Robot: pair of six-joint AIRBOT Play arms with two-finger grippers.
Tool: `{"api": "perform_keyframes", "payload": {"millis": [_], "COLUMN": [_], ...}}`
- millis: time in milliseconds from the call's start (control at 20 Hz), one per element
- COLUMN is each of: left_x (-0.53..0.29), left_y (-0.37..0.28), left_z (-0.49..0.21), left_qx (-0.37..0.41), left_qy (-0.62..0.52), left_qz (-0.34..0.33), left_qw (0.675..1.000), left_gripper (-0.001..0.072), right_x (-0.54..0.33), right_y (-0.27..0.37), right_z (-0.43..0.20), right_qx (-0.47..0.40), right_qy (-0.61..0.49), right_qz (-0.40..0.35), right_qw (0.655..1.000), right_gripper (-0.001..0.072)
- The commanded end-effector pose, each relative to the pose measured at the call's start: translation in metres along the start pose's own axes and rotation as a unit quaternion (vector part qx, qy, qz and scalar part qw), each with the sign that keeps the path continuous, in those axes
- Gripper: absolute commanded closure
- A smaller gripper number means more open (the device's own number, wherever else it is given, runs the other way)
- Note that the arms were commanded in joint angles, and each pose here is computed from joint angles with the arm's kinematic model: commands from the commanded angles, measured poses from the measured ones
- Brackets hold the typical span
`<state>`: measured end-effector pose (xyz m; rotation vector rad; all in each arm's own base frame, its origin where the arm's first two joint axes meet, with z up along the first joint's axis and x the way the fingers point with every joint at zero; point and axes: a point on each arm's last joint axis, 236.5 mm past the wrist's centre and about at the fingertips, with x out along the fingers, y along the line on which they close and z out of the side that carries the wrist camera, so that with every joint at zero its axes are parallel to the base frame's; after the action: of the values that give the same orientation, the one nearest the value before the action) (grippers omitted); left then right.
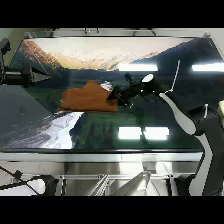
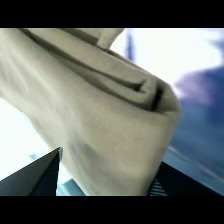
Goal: Fold the shirts.
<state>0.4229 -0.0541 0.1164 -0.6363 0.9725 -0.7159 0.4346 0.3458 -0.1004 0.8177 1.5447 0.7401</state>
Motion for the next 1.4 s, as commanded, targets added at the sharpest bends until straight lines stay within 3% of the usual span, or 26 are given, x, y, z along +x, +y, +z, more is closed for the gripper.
{"api": "perform_keyframes", "payload": {"millis": [0,50,300,400,550,700,850,1150,1350], "left_x": [0.000,0.000,0.000,0.000,0.000,0.000,0.000,0.000,0.000], "left_y": [-0.002,-0.002,-0.002,-0.002,-0.004,-0.004,-0.004,-0.004,-0.004], "left_z": [-0.003,-0.003,-0.004,-0.004,-0.007,-0.008,-0.008,-0.008,-0.008], "left_qx": [0.001,0.001,0.001,0.001,0.001,0.001,0.001,0.001,0.001], "left_qy": [0.006,0.007,0.008,0.008,0.014,0.017,0.016,0.017,0.017], "left_qz": [-0.003,-0.004,-0.004,-0.004,-0.008,-0.009,-0.009,-0.009,-0.009], "left_qw": [1.000,1.000,1.000,1.000,1.000,1.000,1.000,1.000,1.000], "left_gripper": [0.0702,0.0702,0.0702,0.0702,0.0702,0.0702,0.0702,0.0702,0.0702], "right_x": [0.010,0.008,-0.048,-0.095,-0.199,-0.330,-0.472,-0.667,-0.696], "right_y": [0.045,0.055,0.119,0.143,0.165,0.131,0.062,-0.062,-0.104], "right_z": [0.002,0.004,-0.007,-0.014,-0.007,0.006,0.006,-0.075,-0.155], "right_qx": [0.031,0.035,-0.021,-0.068,-0.122,-0.105,-0.034,0.105,0.189], "right_qy": [-0.010,-0.013,0.012,0.004,-0.083,-0.234,-0.405,-0.580,-0.576], "right_qz": [0.084,0.106,0.243,0.254,0.209,0.082,-0.035,-0.078,-0.086], "right_qw": [0.996,0.994,0.970,0.965,0.967,0.963,0.913,0.804,0.791], "right_gripper": [0.0657,0.0692,0.0696,0.0696,0.0695,0.0695,0.0695,0.0695,0.0695]}}
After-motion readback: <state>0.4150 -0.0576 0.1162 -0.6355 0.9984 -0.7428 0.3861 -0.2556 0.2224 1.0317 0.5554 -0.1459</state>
